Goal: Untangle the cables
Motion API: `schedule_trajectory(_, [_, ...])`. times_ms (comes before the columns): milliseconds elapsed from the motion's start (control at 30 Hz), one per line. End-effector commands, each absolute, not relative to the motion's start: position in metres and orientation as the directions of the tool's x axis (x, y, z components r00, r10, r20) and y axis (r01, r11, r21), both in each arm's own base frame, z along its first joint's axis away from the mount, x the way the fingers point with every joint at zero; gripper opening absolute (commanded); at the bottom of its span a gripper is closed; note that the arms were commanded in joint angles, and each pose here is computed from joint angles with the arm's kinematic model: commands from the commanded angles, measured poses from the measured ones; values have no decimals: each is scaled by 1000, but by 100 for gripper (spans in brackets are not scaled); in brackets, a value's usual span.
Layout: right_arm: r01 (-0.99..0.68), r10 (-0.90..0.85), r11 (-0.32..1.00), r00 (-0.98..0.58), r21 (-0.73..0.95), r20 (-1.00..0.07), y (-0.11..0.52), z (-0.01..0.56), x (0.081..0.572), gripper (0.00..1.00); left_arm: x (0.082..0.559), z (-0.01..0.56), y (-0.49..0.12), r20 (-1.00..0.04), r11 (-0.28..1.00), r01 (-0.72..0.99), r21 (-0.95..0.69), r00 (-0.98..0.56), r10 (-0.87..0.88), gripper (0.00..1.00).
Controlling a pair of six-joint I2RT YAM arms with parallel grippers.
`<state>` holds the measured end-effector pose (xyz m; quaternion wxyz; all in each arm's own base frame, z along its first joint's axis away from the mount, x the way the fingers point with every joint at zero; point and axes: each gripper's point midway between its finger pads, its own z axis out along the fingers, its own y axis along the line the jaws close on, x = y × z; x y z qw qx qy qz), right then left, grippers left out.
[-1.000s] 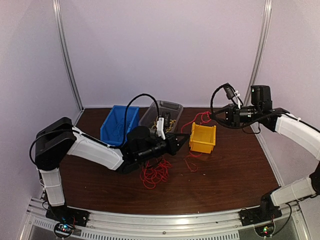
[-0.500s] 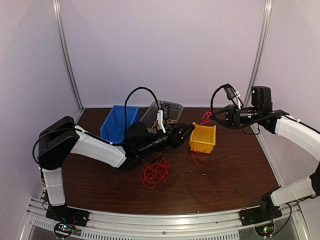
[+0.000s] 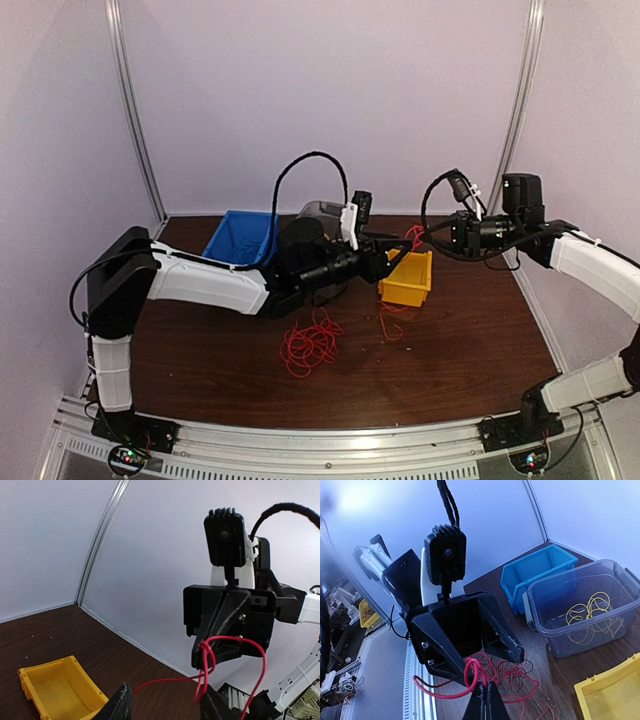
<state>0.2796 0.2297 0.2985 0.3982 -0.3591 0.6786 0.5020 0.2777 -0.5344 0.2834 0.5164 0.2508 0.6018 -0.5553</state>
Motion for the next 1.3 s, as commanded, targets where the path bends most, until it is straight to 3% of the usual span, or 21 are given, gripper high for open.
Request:
schedule_trajectory(0, [-910,-107,214,-382,354,-918,232,302,269,0,288,270,-539,-909,333,850,-409,-350,-225,47])
schedule_trajectory(433, [-913,-138,225,-376,341,-916,235,292,268,0,284,289,-543,-910,291,873,-392,-321,-263,47])
schedule_trajectory(600, [-923,-141,189,-362,334,-921,238,296,261,0,306,270,-545,-905,407,810,-423,-356,-233,47])
schedule_trajectory(767, [-945,-151,113,-322,307,-935,239,314,244,0,352,234,-507,-846,632,570,-525,-430,-315,48])
schedule_trajectory(1033, [-956,-118,158,-268,248,-956,222,346,253,0,364,241,-420,-801,711,378,-593,-374,-468,48])
schedule_trajectory(1267, [-950,-71,231,-234,212,-970,214,369,275,0,351,248,-379,-835,759,358,-544,-325,-444,48])
